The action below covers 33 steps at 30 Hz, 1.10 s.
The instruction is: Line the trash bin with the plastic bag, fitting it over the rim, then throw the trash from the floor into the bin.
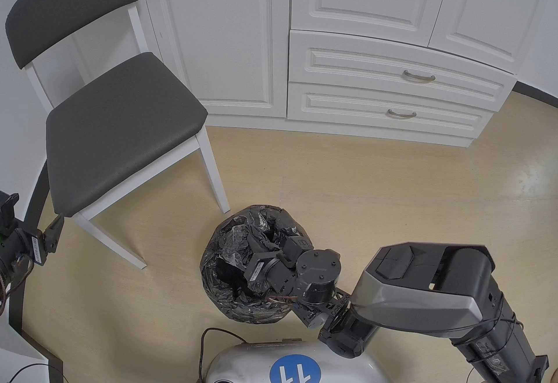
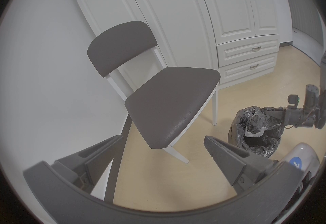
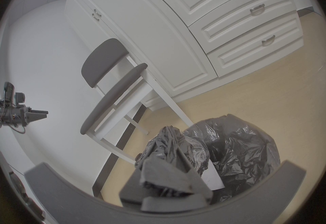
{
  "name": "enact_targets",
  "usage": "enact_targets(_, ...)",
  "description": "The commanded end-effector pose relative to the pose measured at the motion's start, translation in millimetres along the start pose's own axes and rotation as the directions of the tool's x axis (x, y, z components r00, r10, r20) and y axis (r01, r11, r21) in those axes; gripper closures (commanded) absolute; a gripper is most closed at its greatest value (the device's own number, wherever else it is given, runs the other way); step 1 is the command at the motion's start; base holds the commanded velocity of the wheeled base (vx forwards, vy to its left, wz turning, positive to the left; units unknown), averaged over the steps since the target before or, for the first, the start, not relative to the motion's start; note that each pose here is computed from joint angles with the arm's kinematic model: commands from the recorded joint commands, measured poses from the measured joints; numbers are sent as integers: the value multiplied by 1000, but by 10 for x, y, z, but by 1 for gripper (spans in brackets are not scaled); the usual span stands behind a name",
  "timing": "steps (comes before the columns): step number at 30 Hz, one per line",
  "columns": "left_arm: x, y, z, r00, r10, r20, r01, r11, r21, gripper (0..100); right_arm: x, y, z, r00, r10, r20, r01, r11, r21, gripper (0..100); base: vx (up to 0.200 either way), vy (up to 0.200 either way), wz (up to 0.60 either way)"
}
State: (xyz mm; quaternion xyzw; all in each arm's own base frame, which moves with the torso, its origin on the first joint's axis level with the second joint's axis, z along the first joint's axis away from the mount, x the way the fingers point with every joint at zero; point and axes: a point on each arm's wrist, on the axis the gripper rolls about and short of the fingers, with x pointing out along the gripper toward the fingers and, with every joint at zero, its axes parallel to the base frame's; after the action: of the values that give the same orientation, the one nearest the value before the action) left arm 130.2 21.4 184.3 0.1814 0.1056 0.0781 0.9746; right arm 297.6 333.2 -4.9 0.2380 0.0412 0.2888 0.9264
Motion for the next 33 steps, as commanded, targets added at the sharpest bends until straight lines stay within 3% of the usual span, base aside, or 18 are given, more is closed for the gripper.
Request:
enact_targets(1,33,-7,-14,1000,-5,-14,5,1000,1,0,15,-132,-154,1000,-20,-14,20,1000,-9,100,0,0,0)
enact_targets(6,32,-9,-19,1000,-6,-17,6,1000,1,0,37,-339,-83,998,-59,-9,59,998,-35,100,0,0,0)
enact_targets(14,29,-10,-22,1000,-7,-16,8,1000,13,0,-2,-414,65,998,-68,-11,68,997,-45,100,0,0,0)
enact_targets(19,24,-16,-36,1000,-9,-19,9,1000,18,0,-119,-579,52,994,-76,-82,63,986,-156,100,0,0,0)
enact_targets(26,21,-15,-34,1000,-8,-18,8,1000,18,0,-168,-607,14,990,-92,-111,66,974,-216,100,0,0,0)
enact_targets(33,21,-16,-38,1000,-9,-19,9,1000,18,0,-56,-466,42,996,-62,-60,49,981,-187,100,0,0,0)
